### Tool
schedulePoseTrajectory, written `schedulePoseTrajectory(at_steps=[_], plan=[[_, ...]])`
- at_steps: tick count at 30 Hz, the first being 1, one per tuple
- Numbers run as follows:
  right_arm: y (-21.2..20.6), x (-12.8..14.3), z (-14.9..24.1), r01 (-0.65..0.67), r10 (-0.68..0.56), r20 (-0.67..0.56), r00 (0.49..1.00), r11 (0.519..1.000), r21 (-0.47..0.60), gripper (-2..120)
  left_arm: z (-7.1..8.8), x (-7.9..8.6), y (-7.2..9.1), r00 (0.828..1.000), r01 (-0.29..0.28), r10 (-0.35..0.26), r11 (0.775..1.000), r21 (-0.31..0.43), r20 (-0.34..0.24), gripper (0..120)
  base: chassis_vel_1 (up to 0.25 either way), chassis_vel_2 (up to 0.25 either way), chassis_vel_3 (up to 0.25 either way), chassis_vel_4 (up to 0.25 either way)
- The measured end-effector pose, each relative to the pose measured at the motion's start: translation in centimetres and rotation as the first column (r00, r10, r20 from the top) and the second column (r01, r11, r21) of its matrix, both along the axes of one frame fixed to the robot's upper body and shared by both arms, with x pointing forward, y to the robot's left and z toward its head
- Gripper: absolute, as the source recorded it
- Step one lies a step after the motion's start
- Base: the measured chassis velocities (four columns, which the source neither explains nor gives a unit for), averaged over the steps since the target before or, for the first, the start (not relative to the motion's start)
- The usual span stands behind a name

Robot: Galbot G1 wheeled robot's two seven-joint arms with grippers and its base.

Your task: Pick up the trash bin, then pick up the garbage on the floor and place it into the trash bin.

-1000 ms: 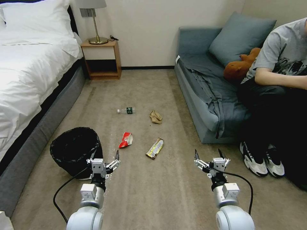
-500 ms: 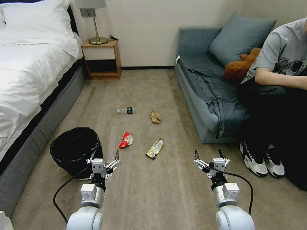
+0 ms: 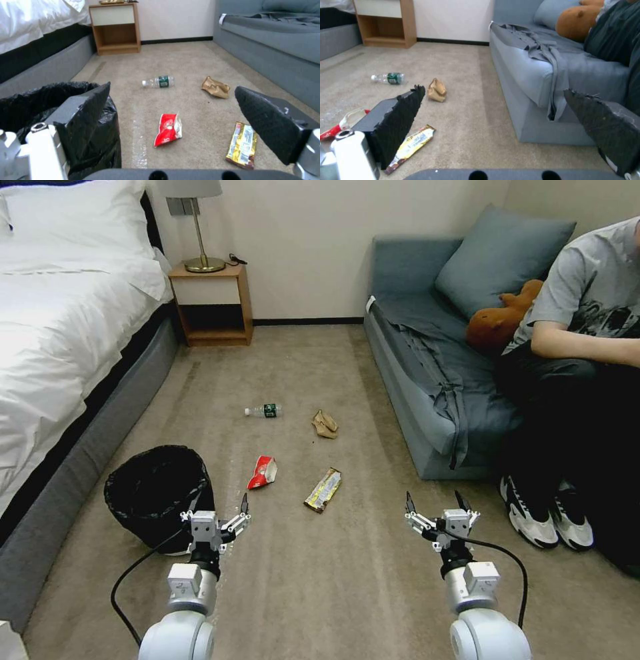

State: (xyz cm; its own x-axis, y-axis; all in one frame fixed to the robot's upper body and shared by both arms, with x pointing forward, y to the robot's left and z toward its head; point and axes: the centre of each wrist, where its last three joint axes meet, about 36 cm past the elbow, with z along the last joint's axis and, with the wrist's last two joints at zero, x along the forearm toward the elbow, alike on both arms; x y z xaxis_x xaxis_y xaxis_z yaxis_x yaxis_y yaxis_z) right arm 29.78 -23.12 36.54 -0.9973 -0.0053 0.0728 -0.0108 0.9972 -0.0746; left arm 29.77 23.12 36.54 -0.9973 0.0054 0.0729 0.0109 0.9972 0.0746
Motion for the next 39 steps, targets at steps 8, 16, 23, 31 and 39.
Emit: schedulePoseTrajectory(at_steps=[8, 16, 23, 31, 39], plan=[[-0.1, -0.1, 0.0, 0.003, -0.003, -0.003, 1.000, 1.000, 0.002, 100, 0.1, 0.1, 0.1, 1.000, 0.000, 0.000, 1.000, -0.001, -0.002, 100, 0.000, 0.000, 0.000, 0.000], [-4.7, -7.2, -0.1, 0.101, -0.085, -0.212, 0.974, 0.993, 0.064, 100, 0.8, 4.5, 4.6, 0.986, -0.061, 0.060, 0.998, 0.001, -0.157, 100, 0.000, 0.000, 0.000, 0.000], [-7.5, -11.5, 1.1, 0.154, -0.116, -0.325, 0.939, 0.984, 0.094, 100, 2.5, 8.1, 8.5, 0.958, -0.110, 0.110, 0.994, 0.014, -0.265, 100, 0.000, 0.000, 0.000, 0.000], [-9.0, -10.3, 4.0, 0.076, -0.049, -0.238, 0.970, 0.992, 0.103, 100, 5.8, 8.6, 8.6, 0.979, -0.011, 0.016, 1.000, 0.026, -0.205, 100, 0.000, 0.000, 0.000, 0.000], [-8.9, -10.1, 3.3, 0.072, -0.045, -0.234, 0.971, 0.992, 0.107, 100, 4.6, 8.4, 8.6, 0.975, -0.018, 0.030, 0.998, 0.053, -0.221, 100, 0.000, 0.000, 0.000, 0.000]])
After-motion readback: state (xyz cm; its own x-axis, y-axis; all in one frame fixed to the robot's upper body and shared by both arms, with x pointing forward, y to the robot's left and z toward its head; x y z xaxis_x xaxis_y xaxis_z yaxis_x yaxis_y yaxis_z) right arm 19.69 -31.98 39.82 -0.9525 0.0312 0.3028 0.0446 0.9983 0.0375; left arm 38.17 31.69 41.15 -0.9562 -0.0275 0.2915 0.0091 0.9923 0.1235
